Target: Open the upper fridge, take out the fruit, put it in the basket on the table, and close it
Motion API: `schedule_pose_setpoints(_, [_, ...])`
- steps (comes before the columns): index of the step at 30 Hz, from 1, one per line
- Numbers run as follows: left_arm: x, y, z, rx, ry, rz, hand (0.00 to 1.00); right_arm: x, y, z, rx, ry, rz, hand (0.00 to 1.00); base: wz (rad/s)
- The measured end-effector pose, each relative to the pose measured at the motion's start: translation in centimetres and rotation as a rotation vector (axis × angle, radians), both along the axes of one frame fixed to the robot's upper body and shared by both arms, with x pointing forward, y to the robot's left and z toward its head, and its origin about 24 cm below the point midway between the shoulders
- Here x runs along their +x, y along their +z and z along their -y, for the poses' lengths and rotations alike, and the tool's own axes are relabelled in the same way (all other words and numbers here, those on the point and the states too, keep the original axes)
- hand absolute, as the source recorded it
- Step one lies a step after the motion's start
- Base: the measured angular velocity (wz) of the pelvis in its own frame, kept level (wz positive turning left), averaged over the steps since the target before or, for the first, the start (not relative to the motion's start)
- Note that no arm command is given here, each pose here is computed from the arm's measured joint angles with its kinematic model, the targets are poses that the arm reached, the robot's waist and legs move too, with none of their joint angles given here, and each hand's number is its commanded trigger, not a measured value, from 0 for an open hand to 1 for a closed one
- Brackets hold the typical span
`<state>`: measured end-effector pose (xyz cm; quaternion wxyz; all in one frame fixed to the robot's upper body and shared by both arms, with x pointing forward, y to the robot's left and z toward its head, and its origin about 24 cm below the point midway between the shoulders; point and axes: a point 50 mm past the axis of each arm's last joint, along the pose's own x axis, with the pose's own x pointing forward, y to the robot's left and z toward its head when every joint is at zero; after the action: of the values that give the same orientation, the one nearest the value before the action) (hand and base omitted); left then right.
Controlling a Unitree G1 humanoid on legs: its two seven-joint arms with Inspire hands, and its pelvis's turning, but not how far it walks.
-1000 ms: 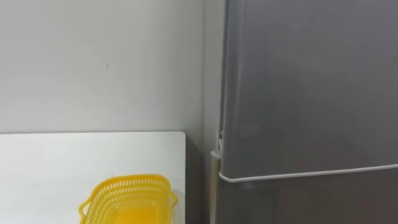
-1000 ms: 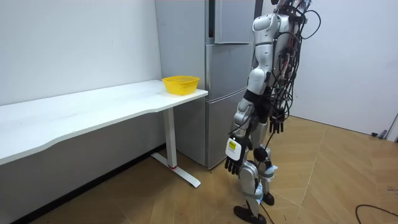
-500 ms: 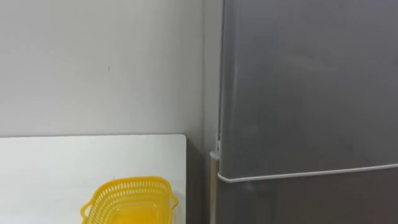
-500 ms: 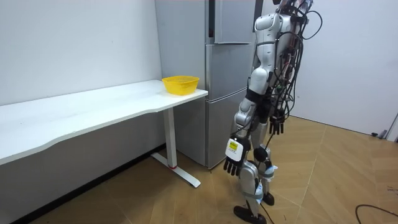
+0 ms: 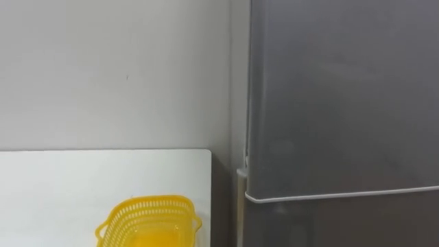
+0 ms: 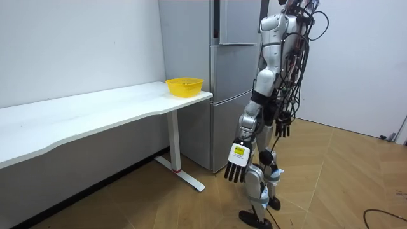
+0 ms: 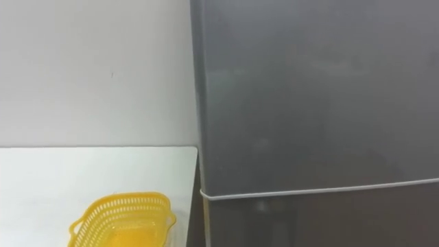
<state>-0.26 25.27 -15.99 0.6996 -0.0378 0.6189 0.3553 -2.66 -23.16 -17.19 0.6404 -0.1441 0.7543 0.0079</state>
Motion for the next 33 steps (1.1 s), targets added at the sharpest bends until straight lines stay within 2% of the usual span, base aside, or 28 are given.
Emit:
schedule_pose_setpoints(5, [1.5,0.6,-0.7,0.084,0.079,0.065,0.0,-0.2,0.0,0.0,-0.004,0.003,-0.004,0.0,0.09])
schedule_pose_setpoints(9, [3.5,1.9,-1.8,0.194,0.165,0.181,0.0,0.4,0.0,0.3,-0.012,0.02,0.026,0.0,0.02])
schedule_pose_setpoints(14, [6.3,3.9,-3.0,0.328,0.193,0.314,0.0,1.0,0.0,0.3,-0.011,0.049,0.067,0.0,0.0])
schedule_pose_setpoints(18, [9.4,6.9,-3.9,0.447,0.193,0.482,0.0,1.3,0.1,0.6,-0.015,0.051,0.083,0.0,-0.01])
schedule_pose_setpoints(23, [11.8,10.2,-4.4,0.568,0.196,0.643,0.0,1.8,0.2,1.0,-0.021,0.089,0.108,0.0,0.0])
schedule_pose_setpoints(25, [12.9,12.2,-4.6,0.614,0.217,0.752,0.0,1.8,0.2,1.1,-0.018,0.066,0.13,0.0,0.0])
schedule_pose_setpoints(33, [15.5,17.9,-4.1,0.685,0.221,1.077,0.0,1.3,0.1,0.8,0.008,0.063,0.137,0.0,0.01])
